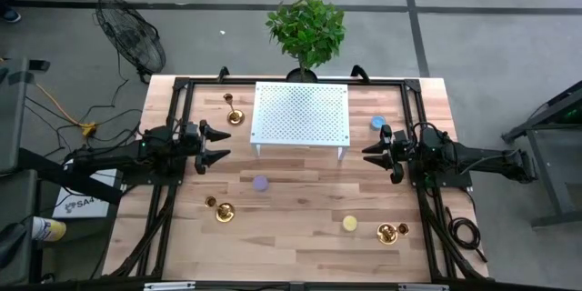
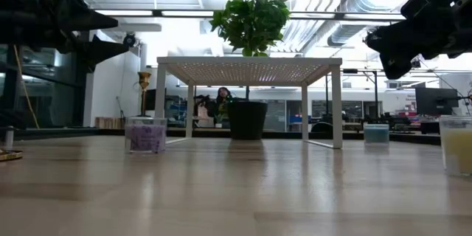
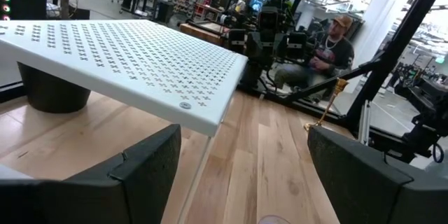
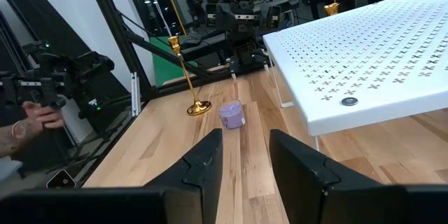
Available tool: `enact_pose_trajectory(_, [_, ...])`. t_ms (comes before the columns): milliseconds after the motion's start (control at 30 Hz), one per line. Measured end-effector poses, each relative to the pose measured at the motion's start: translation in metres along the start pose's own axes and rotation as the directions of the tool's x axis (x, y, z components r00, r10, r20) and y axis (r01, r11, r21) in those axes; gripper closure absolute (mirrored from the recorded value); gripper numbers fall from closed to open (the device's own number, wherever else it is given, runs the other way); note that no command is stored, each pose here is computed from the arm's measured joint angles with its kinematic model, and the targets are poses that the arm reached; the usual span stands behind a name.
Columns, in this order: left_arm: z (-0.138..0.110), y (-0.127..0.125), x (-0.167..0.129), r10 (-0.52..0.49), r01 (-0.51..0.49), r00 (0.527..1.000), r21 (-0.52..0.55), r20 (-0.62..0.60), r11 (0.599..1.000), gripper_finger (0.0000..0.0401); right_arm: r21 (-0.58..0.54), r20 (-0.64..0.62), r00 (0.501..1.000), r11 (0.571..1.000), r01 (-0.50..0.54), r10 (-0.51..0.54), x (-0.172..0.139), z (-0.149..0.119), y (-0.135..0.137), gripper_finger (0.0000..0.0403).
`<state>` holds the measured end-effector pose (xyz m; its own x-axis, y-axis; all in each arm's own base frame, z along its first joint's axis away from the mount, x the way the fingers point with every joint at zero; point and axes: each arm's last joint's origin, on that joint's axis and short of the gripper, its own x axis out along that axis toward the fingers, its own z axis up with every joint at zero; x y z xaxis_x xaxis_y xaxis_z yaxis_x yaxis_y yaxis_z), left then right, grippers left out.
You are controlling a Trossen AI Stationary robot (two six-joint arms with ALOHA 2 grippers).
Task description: Pick & Place candle stick holders
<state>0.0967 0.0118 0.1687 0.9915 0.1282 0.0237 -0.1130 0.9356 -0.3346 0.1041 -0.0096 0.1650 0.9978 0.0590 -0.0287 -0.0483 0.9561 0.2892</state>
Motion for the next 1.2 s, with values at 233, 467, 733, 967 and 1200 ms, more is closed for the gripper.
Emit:
enact_pose_trajectory(233, [0.000, 0.000, 0.000, -0.001, 0.001, 1.000, -0.094, 0.001, 0.996, 0.0094, 0.000, 0.000, 1.000, 1.000, 0.000, 0.000, 0.000, 0.000, 0.000, 0.0289])
enact_pose_trajectory(467, [0.003, -0.002, -0.001, -0.034, 0.032, 0.999, -0.153, -0.006, 0.988, 0.0094, 0.000, 0.000, 1.000, 1.000, 0.000, 0.000, 0.000, 0.000, 0.000, 0.0289])
enact_pose_trajectory(733, [0.035, -0.014, -0.014, -0.041, 0.035, 0.998, -0.096, -0.056, 0.995, 0.0094, 0.000, 0.001, 1.000, 1.000, 0.000, 0.000, 0.000, 0.000, 0.000, 0.0289])
enact_pose_trajectory(967, [0.046, -0.023, -0.026, -0.182, 0.163, 0.959, -0.107, -0.215, 0.981, 0.0094, 0.000, 0.000, 1.000, 1.000, 0.000, 0.000, 0.000, 0.000, 0.000, 0.0289])
enact_pose_trajectory(1200, [0.045, -0.030, -0.030, -0.397, 0.362, 0.871, -0.168, -0.289, 0.917, 0.0094, 0.000, 0.001, 1.000, 1.000, 0.000, 0.000, 0.000, 0.000, 0.000, 0.0289])
